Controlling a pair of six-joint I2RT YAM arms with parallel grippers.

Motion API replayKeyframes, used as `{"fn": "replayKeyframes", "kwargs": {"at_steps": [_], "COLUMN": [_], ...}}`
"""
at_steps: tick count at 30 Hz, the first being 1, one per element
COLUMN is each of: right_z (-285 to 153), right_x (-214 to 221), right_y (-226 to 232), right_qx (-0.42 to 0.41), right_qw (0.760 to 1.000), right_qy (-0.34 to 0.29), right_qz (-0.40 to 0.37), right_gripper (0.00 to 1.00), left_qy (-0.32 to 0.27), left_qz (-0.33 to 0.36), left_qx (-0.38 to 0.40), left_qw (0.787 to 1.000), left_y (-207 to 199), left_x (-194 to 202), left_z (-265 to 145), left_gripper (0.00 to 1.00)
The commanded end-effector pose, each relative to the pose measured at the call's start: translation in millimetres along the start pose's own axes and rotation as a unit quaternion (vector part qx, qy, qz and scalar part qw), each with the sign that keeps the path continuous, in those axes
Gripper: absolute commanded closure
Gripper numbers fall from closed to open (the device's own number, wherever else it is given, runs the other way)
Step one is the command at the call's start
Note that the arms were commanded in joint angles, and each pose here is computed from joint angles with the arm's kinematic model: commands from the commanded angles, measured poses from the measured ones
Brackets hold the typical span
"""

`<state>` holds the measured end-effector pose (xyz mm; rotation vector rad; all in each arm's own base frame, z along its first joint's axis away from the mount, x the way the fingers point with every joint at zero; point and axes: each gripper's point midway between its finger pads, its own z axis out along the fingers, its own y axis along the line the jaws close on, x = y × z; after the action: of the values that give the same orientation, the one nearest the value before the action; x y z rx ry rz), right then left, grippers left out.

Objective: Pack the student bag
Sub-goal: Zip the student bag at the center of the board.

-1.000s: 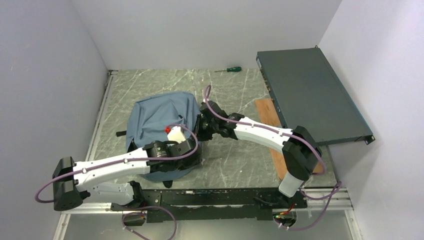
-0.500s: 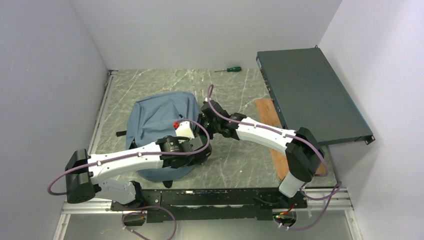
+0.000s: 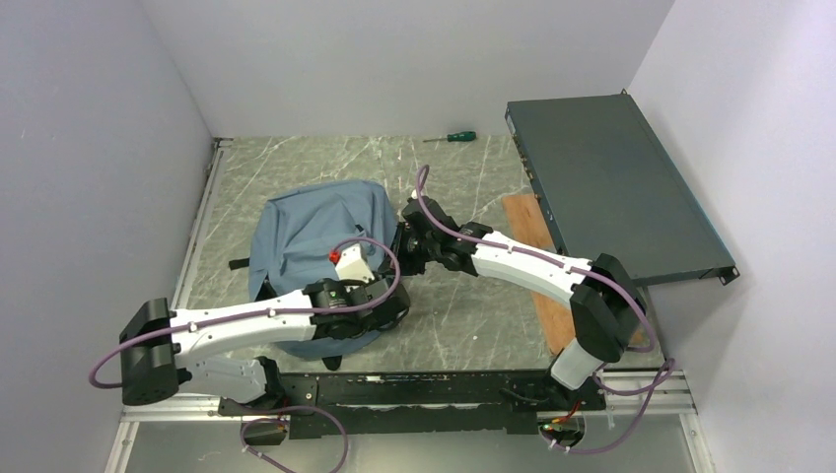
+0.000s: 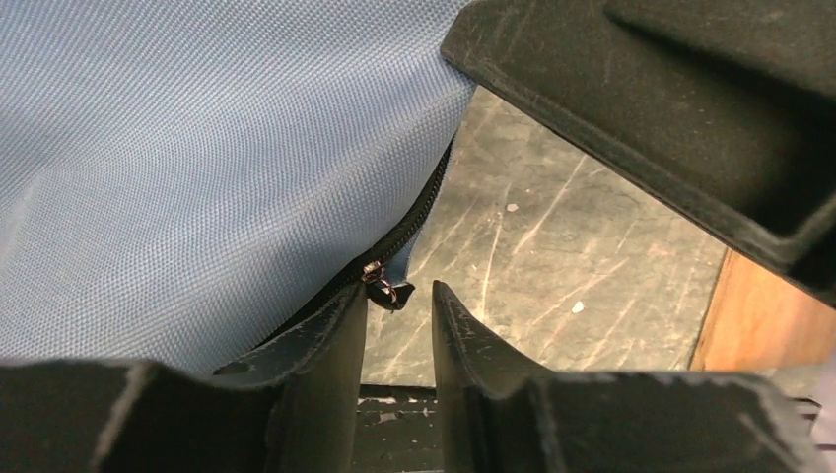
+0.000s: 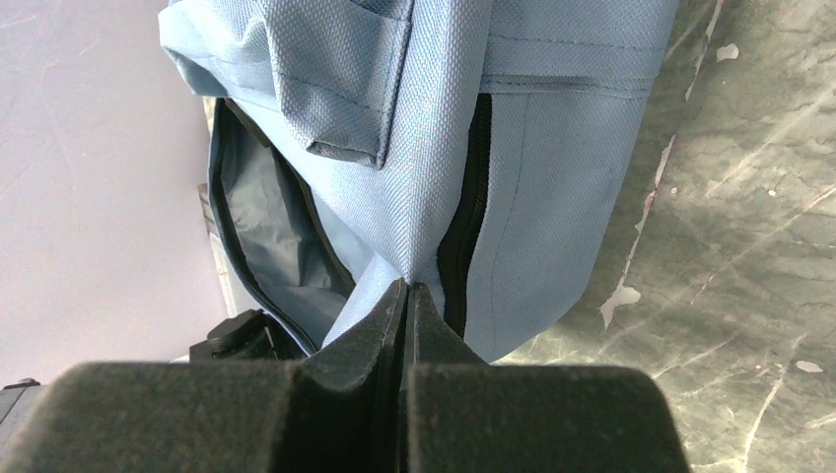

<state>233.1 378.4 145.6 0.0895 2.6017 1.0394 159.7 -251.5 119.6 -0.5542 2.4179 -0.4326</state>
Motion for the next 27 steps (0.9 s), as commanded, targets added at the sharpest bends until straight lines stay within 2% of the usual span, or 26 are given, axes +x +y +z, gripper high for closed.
{"fn": "replayKeyframes", "kwargs": {"at_steps": [1, 5, 11, 16, 18, 19, 23, 27], "right_z": [-17.1, -15.6, -19.2, -22.5, -22.8, -23.0, -28.1, -33.7], "right_x": [1.5, 1.9, 0.5, -1.8, -1.9, -2.4, -17.5, -56.1], "right_y": [22.5, 19.7, 27.3, 26.8, 24.4, 22.5, 12.8, -0.8], "right_qx": [-0.039, -0.032, -0.044, -0.04, -0.036, -0.032, -0.025, -0.024], "right_qw": [0.999, 0.999, 0.999, 0.999, 0.999, 0.999, 0.998, 0.992], "right_qy": [0.008, 0.009, 0.005, -0.004, -0.006, -0.009, -0.054, -0.103], "right_qz": [0.002, 0.003, 0.013, 0.02, 0.021, 0.022, 0.004, -0.074], "right_gripper": [1.0, 1.0, 1.0, 1.0, 1.0, 1.0, 1.0, 1.0], "left_qy": [-0.02, -0.027, -0.042, -0.057, -0.062, -0.064, -0.06, -0.038], "left_qz": [-0.015, -0.005, 0.017, 0.03, 0.035, 0.039, 0.054, 0.07], "left_qx": [-0.003, -0.007, -0.058, -0.095, -0.102, -0.104, -0.085, -0.067], "left_qw": [1.0, 1.0, 0.997, 0.993, 0.992, 0.992, 0.993, 0.995], "left_y": [-10.0, -10.0, 1.7, 9.8, 10.7, 10.8, 11.2, 21.7], "left_x": [-8.1, -9.4, -10.3, -14.0, -16.2, -17.4, -17.9, -15.2], "left_z": [0.3, 3.1, 11.1, 13.8, 13.6, 12.8, 7.9, -1.1], "left_gripper": [0.68, 0.68, 0.68, 0.8, 0.96, 1.0, 1.0, 1.0]}}
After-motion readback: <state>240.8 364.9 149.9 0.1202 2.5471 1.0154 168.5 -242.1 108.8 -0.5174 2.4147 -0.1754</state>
